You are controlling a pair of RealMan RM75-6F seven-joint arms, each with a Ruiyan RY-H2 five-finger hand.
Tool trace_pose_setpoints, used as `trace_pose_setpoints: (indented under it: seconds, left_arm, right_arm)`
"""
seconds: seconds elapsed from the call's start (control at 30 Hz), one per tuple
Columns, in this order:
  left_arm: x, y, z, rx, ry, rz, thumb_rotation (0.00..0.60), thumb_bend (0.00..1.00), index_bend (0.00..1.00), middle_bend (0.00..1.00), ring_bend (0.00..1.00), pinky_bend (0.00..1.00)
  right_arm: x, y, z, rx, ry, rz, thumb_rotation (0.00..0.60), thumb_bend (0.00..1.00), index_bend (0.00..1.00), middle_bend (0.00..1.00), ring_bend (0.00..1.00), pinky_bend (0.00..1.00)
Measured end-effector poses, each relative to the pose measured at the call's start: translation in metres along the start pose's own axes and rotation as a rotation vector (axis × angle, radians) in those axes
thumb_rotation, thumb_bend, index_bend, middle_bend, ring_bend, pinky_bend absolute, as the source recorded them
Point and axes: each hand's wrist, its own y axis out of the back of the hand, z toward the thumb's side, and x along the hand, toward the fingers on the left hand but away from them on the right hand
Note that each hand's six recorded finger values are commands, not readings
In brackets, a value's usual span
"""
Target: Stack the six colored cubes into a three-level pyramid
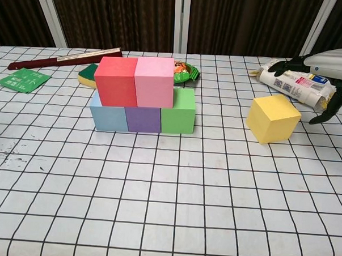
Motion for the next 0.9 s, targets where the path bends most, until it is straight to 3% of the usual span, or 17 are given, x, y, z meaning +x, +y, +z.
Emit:
trace_pose_setpoints:
  seconds: [0.2,0.63,0.9]
  left_arm:
    - [0.001,-0.002,0.001,0.003,0.0,-0.005,0.6,0.0,0.2,0.22,0.06,0.09]
    - [0.003,-0.003,0.001,0.002,0.004,-0.007,0.6,0.0,0.2,0.22,0.06,0.09]
    - [0.002,-0.001,0.001,-0.007,0.001,0.001,0.6,0.0,0.2,0.22,0.06,0.09]
  right_arm:
    - [-0.007,-0.004,0.009,-0.031,0.048,-0.017,0.6,0.0,0.0,0.13,0.0,0.0]
    - [-0.017,-0.013,0.012,-0.073,0.047,-0.026,0.6,0.05,0.0,0.39,0.02,0.0]
    - [-0.016,0.014,0.014,-0.14,0.037,-0.128,0.6,0.07,0.0,0.55,0.11,0.0]
